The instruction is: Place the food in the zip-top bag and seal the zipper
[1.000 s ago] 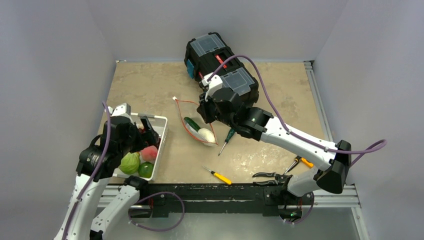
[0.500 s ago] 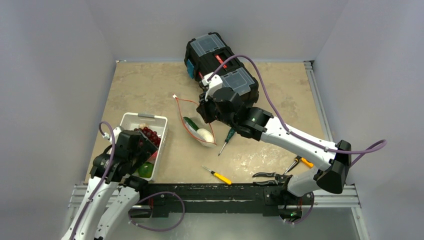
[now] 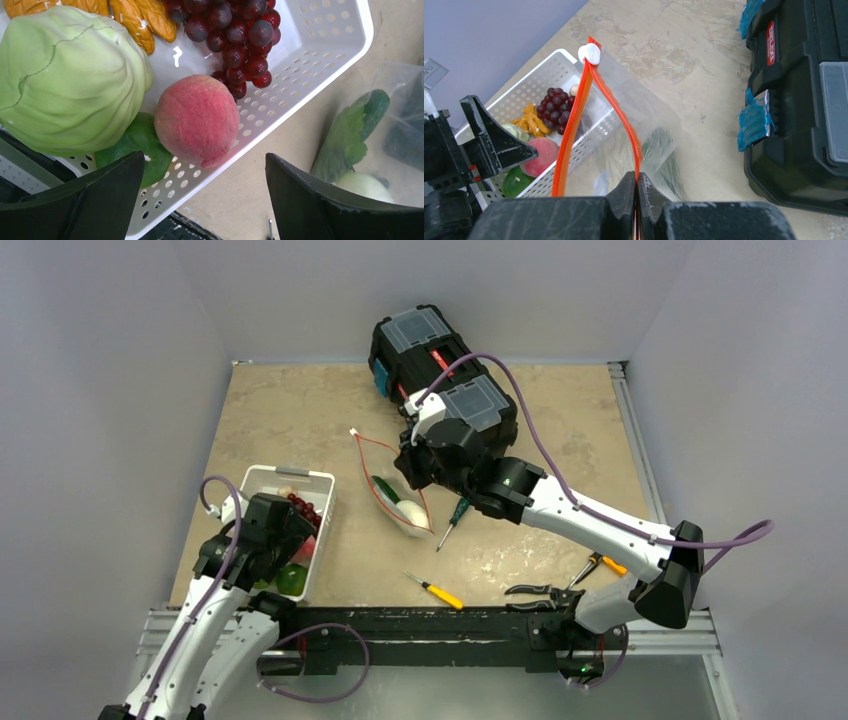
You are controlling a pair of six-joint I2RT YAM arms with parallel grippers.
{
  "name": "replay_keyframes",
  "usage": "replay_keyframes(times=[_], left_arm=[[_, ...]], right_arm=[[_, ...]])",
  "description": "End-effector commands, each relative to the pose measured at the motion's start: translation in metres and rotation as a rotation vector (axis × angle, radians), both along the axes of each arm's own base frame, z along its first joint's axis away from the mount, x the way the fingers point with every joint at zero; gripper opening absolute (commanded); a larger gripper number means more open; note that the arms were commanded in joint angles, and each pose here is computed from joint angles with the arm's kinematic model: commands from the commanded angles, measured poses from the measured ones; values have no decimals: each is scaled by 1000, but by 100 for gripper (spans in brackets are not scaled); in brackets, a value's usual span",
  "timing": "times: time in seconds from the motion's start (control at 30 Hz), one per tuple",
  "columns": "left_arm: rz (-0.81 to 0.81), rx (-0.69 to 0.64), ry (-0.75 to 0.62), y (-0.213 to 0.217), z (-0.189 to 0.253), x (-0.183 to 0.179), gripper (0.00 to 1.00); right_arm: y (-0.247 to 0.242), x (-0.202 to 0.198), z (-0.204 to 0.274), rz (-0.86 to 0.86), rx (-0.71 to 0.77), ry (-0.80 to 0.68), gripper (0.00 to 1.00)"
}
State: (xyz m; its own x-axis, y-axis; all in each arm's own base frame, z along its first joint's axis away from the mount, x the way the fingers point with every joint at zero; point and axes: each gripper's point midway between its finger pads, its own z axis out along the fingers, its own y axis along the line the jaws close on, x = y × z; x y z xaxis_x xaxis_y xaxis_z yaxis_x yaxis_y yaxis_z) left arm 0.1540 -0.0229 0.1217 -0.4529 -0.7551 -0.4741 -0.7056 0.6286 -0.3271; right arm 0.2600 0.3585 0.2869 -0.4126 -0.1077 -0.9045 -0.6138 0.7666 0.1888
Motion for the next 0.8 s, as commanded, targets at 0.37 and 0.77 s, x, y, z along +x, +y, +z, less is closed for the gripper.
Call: replay_keyframes(times=[0.37,0.77], left_arm=[[95,16,32,3,-27,16,87],[114,26,68,6,-37,10,75]], right_arm=[[-1,-3,29,6,81,-43,0],[-2,-6,29,14,95,-38,0]])
